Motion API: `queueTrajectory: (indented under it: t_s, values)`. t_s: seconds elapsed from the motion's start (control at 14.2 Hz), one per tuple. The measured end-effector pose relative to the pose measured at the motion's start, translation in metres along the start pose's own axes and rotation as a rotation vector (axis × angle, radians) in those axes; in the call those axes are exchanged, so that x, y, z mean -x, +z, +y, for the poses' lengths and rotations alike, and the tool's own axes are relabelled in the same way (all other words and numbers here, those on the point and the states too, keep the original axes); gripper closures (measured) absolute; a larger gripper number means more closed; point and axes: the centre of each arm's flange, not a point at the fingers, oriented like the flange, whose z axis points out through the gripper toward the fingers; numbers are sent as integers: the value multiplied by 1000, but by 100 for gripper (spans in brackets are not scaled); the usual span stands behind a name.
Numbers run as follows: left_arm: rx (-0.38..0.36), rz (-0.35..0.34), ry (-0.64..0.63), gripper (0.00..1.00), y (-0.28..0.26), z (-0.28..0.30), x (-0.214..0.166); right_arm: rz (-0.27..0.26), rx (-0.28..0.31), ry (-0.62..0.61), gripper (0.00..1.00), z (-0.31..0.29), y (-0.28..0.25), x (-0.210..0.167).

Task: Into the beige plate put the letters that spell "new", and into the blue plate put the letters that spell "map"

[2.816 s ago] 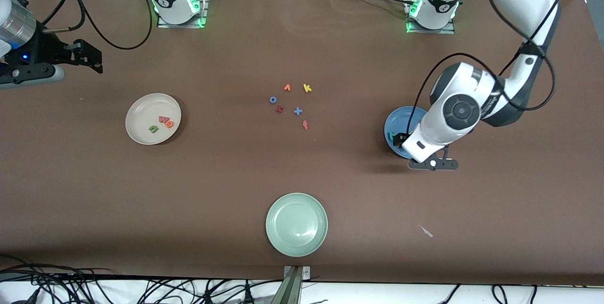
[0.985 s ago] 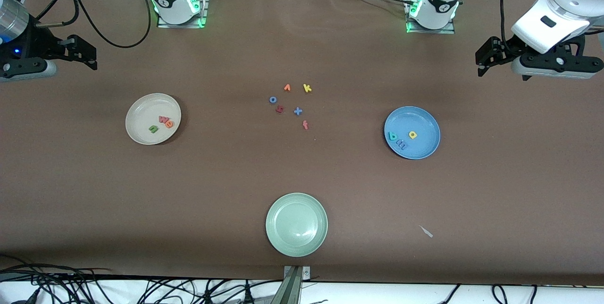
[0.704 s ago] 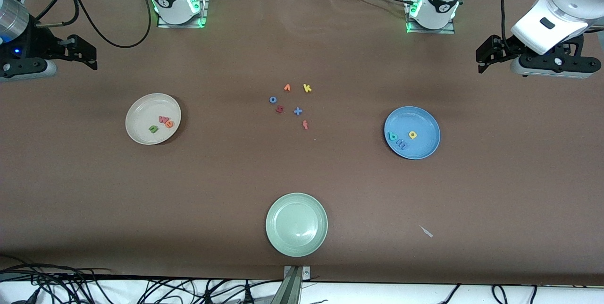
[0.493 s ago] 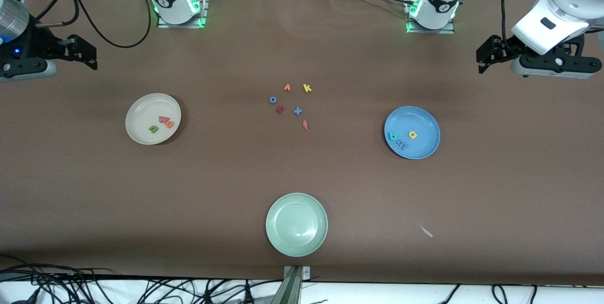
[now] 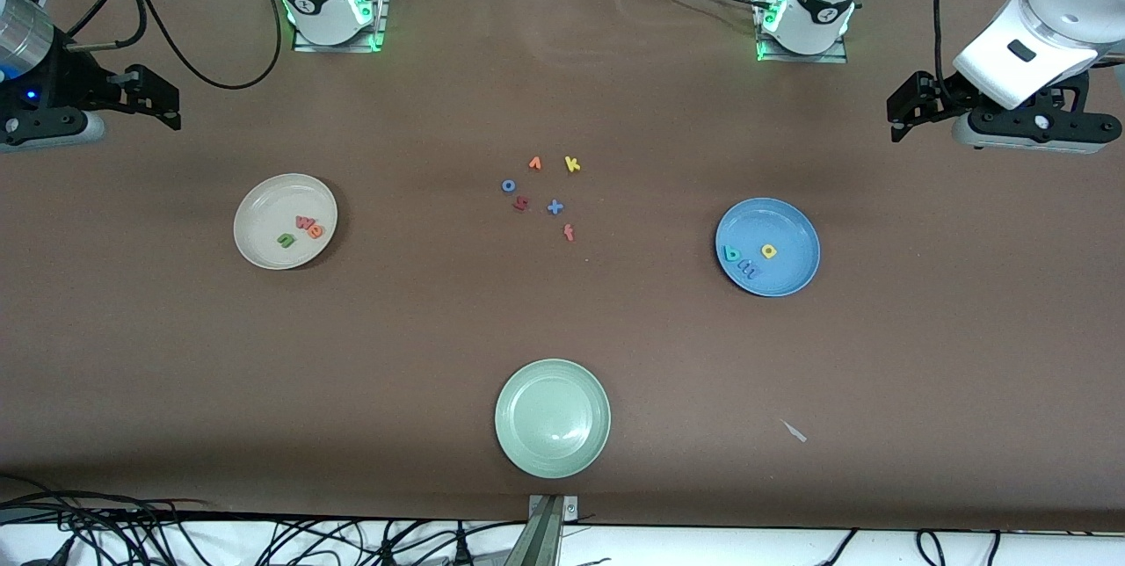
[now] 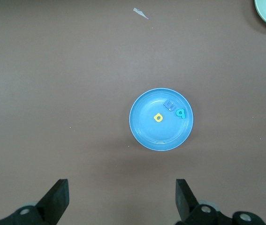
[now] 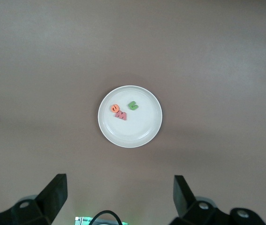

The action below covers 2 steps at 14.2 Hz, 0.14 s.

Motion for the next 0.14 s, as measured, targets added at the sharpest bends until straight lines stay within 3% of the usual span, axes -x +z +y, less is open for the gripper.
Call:
queueTrajectory:
  t_s: [0.14]
  values:
    - [2, 0, 0, 0, 0, 0, 0, 0, 0, 0, 0, 0, 0, 0]
